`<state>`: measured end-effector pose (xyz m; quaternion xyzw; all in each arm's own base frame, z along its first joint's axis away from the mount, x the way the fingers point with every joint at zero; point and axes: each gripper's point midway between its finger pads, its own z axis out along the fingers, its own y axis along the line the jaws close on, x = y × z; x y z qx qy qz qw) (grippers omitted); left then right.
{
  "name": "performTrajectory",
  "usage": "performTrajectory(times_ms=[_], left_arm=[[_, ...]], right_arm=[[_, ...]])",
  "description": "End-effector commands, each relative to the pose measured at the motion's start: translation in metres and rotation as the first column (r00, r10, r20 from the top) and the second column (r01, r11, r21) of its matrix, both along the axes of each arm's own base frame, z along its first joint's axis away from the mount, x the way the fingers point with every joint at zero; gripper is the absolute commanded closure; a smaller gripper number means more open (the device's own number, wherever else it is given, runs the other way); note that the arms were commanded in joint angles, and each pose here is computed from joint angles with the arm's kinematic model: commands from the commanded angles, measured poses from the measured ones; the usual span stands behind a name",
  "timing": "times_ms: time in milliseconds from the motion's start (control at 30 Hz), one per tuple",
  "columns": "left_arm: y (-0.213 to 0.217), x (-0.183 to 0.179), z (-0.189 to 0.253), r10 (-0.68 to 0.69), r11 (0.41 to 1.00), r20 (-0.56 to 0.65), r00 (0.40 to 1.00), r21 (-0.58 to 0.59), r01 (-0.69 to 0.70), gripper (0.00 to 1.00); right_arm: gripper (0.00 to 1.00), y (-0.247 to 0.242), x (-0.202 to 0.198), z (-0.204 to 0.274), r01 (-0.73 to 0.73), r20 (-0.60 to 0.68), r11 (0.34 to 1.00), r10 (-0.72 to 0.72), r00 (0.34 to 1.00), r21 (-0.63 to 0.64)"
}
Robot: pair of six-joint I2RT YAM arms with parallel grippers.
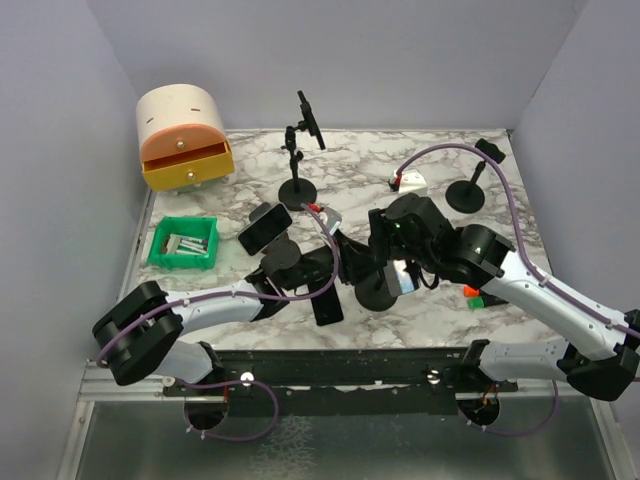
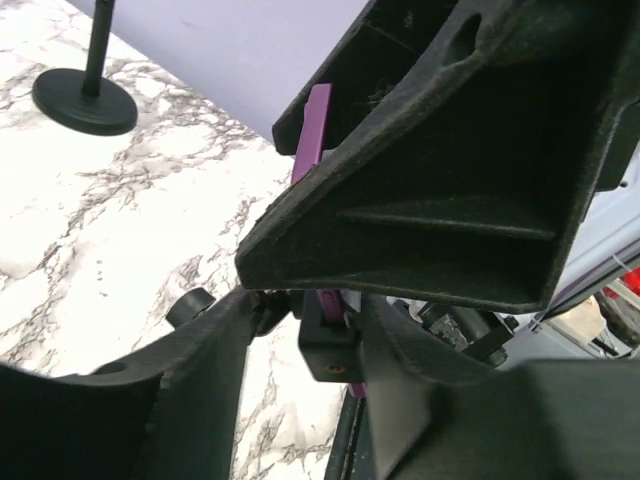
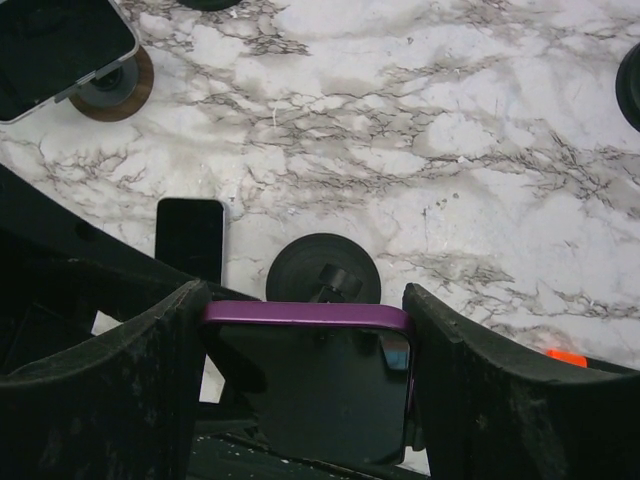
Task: Remove the phone from the phone stand
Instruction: Adjust the phone stand with the phone at the center of the board.
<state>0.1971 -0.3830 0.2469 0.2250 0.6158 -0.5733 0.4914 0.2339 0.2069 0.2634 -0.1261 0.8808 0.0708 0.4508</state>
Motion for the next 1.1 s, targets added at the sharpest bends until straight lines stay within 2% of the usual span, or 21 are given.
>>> performTrajectory(times_ms=[0,200,400,533,667,933,1067], left_arm=[[0.013,0.003,-0.008,0.05,0.998,0.0,0.999,0.028,-0.05,0.47],[0.029,-0.004,-0.008,0.073,0.997,-0.007,0.997,0.02,-0.073,0.32],[0.029,-0.008,-0.014,0.056,0.998,-0.031,0.998,0.027,-0.055,0.31],[0.024,-0.009,-0.006,0.044,0.999,-0.02,0.999,0.022,-0.043,0.31],[0.021,-0.005,-0.012,0.094,0.992,-0.003,0.996,0.09,-0.093,0.3],[0.018,0.003,-0.013,0.224,0.956,0.067,0.972,0.18,-0.233,0.31],[0.02,0.006,-0.013,0.316,0.912,0.126,0.94,0.232,-0.338,0.34]], right_arm=[[0.62,-0.014,-0.005,-0.017,0.024,-0.024,0.998,-0.026,0.999,-0.061],[0.79,-0.017,-0.006,-0.015,0.038,-0.01,0.998,-0.038,0.999,-0.042],[0.99,-0.012,-0.008,-0.012,0.046,-0.008,0.999,-0.045,0.999,0.023],[1.0,-0.011,-0.006,-0.008,0.065,-0.004,0.997,-0.065,0.998,0.047],[1.0,-0.012,-0.005,-0.006,0.09,-0.006,0.995,-0.09,0.996,0.052],[1.0,-0.011,-0.002,-0.008,0.111,-0.015,0.993,-0.11,0.994,0.043],[1.0,-0.012,-0.001,-0.008,0.127,-0.013,0.991,-0.126,0.992,0.045]])
